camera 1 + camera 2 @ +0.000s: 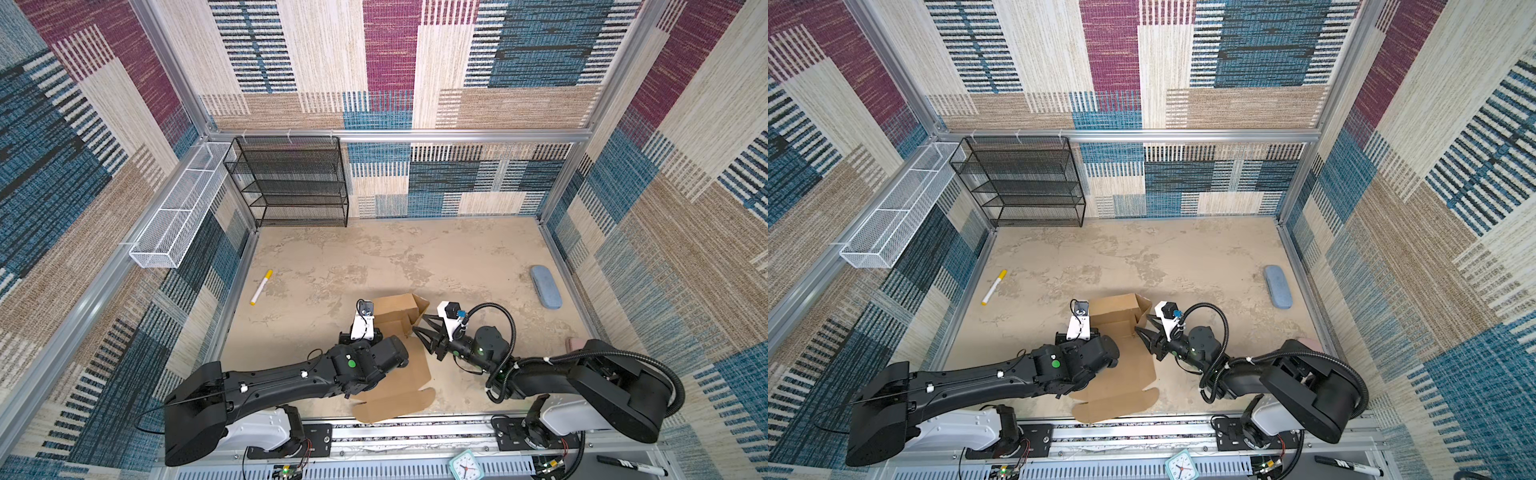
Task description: Fold the paper box
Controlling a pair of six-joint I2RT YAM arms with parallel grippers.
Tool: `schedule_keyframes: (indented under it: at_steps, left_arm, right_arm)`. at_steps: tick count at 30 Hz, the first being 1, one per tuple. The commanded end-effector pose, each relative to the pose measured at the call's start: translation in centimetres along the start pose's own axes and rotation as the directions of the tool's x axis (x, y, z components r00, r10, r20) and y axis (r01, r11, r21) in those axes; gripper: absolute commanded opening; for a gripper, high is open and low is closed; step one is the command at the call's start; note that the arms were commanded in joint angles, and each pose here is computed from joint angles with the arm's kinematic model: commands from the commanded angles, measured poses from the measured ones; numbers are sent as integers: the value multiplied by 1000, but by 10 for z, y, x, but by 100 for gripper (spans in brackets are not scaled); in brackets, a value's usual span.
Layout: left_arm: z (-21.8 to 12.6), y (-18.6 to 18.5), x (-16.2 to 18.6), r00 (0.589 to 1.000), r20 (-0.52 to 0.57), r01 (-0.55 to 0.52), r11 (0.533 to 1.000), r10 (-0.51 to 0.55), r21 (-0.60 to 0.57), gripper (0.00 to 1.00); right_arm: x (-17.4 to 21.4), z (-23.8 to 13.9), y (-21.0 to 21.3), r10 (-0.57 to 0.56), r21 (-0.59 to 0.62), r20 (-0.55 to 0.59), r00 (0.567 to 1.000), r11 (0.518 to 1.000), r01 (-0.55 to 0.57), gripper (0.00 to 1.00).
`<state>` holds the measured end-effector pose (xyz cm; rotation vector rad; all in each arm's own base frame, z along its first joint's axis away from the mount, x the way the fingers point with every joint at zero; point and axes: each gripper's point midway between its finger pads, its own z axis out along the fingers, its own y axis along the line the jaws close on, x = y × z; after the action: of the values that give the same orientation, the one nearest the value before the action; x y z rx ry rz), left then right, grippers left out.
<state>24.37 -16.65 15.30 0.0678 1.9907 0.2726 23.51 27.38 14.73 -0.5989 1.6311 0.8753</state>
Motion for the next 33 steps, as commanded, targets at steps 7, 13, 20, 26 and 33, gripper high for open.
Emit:
schedule_keyframes:
  at_steps: [7, 13, 20, 26, 33]
  left_arm:
    - [7, 3, 9, 1000, 16, 2, 999, -2, 37, 0]
    - [10, -5, 12, 1000, 9, 6, 997, -7, 83, 0]
    - [13, -4, 26, 997, -30, 79, 988, -76, 129, 0]
    - [13, 0, 27, 990, -38, 141, 976, -136, 163, 0]
    - [16, 11, 29, 973, -94, 222, 965, -210, 138, 0]
  right_arm:
    - [-36, -38, -23, 121, 151, 96, 988, 979, -134, 53]
    - [-47, -26, -63, 249, 281, 64, 966, 925, -257, 54]
    - [8, 24, -90, 388, 366, -179, 904, 879, -305, 53]
    - [43, 30, -98, 455, 408, -233, 859, 848, -338, 52]
    - [56, 27, -73, 452, 290, -279, 847, 881, -375, 52]
